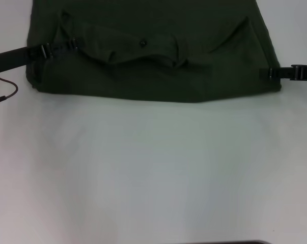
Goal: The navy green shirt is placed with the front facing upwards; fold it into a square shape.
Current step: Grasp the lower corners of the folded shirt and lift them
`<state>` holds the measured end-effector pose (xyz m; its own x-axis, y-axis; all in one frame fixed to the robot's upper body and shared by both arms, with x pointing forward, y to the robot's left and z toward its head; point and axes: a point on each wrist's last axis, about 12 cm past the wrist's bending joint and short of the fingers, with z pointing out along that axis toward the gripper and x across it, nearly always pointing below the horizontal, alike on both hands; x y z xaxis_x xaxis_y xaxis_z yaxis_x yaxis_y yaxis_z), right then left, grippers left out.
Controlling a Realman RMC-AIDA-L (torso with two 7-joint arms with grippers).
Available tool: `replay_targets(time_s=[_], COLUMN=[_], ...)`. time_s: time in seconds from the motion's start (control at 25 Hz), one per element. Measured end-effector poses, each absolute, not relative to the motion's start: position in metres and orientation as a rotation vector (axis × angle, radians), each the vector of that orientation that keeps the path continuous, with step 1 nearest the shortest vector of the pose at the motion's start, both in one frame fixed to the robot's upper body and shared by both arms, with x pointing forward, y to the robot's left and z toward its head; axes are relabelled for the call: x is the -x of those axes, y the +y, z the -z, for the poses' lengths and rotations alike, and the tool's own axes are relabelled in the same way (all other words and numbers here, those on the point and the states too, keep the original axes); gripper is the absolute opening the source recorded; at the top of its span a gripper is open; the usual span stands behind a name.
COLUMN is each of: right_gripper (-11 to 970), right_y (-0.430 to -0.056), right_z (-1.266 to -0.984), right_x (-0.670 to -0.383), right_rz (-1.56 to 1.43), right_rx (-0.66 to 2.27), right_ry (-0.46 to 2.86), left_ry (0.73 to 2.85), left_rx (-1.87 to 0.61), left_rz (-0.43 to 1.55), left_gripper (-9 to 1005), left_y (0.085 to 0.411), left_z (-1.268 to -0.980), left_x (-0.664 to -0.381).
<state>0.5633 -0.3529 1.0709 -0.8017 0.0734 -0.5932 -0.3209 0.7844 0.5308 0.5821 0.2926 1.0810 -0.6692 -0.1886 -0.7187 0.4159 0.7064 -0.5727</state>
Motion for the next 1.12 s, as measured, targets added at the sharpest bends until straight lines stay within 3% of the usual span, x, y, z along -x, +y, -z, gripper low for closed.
replay_targets(time_s=[1.12], right_gripper=[621], right_y=[-0.354], right_z=[-1.062], right_x=[-0.554], right_rz=[-0.858], right_rx=[0.126], right_ry=[2.353], left_ry=[2.090], left_rx=[-0.179], left_rz=[0.957], left_gripper=[887], left_y=[0.289], left_z=[-1.084], left_x=[-0.585])
